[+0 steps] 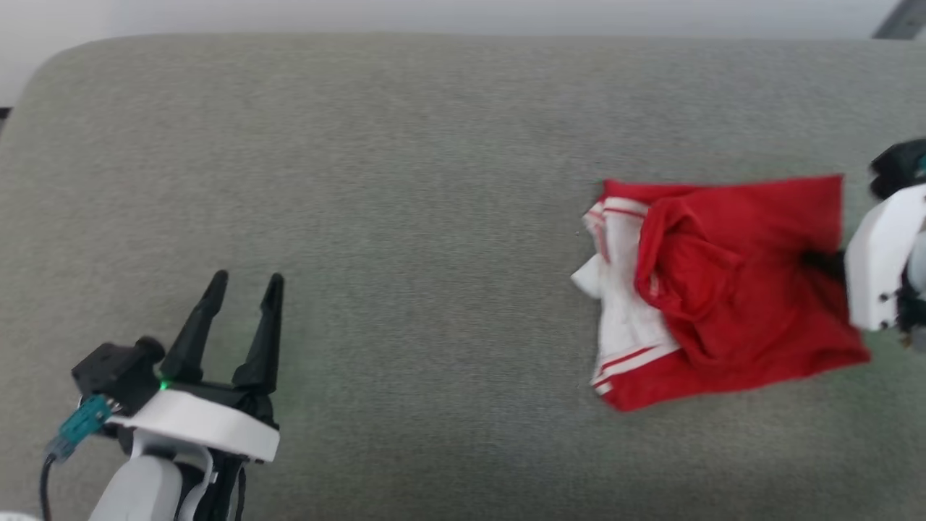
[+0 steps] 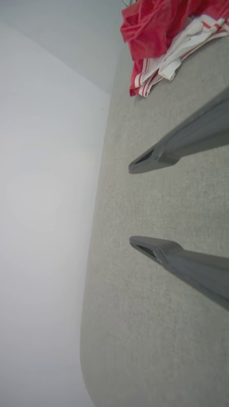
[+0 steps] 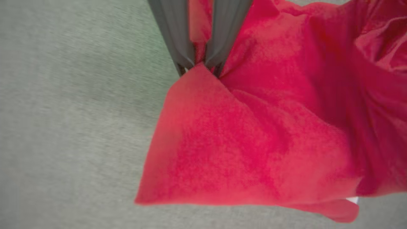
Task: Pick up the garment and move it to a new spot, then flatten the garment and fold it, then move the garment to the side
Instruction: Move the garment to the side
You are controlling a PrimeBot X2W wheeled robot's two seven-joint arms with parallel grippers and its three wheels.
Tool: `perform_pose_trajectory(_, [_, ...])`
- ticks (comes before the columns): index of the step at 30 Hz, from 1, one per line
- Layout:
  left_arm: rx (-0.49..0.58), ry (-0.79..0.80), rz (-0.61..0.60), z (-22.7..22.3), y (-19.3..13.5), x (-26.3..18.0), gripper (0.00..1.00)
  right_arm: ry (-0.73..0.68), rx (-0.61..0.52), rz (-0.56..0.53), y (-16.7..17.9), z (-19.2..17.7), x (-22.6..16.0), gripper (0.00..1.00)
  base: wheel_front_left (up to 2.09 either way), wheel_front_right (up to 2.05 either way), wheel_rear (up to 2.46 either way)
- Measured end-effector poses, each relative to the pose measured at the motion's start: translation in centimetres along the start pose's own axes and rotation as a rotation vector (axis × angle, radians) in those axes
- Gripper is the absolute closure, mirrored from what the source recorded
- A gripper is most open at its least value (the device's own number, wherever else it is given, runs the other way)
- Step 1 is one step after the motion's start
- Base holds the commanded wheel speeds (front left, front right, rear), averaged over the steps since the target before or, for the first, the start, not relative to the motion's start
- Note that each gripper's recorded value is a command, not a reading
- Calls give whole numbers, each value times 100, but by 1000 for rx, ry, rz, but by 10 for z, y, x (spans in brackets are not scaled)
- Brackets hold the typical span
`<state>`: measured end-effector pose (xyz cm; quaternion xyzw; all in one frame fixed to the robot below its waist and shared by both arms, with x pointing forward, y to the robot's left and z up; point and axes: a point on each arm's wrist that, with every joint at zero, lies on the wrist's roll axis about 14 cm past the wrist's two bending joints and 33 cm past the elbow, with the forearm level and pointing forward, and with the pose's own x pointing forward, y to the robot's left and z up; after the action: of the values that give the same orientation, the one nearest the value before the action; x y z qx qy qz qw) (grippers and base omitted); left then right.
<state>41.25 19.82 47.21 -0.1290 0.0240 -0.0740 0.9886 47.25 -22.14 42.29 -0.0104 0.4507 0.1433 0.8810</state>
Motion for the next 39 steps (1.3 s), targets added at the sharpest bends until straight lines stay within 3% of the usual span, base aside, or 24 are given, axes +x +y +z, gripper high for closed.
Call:
perform_pose_trajectory(12, [16,-2,-236,-2,-66,53,0,-134,9,-228,-79,23,-56,100,0,0,0])
perform_pose_trajectory(27, [-2,48,-500,-31,-145,95,0,-227,37,-559,-180,24,-119,100,0,0,0])
perform_pose_trajectory(39, [-37,98,-622,-62,-181,113,0,-203,-14,-769,-235,-2,-128,100,0,0,0])
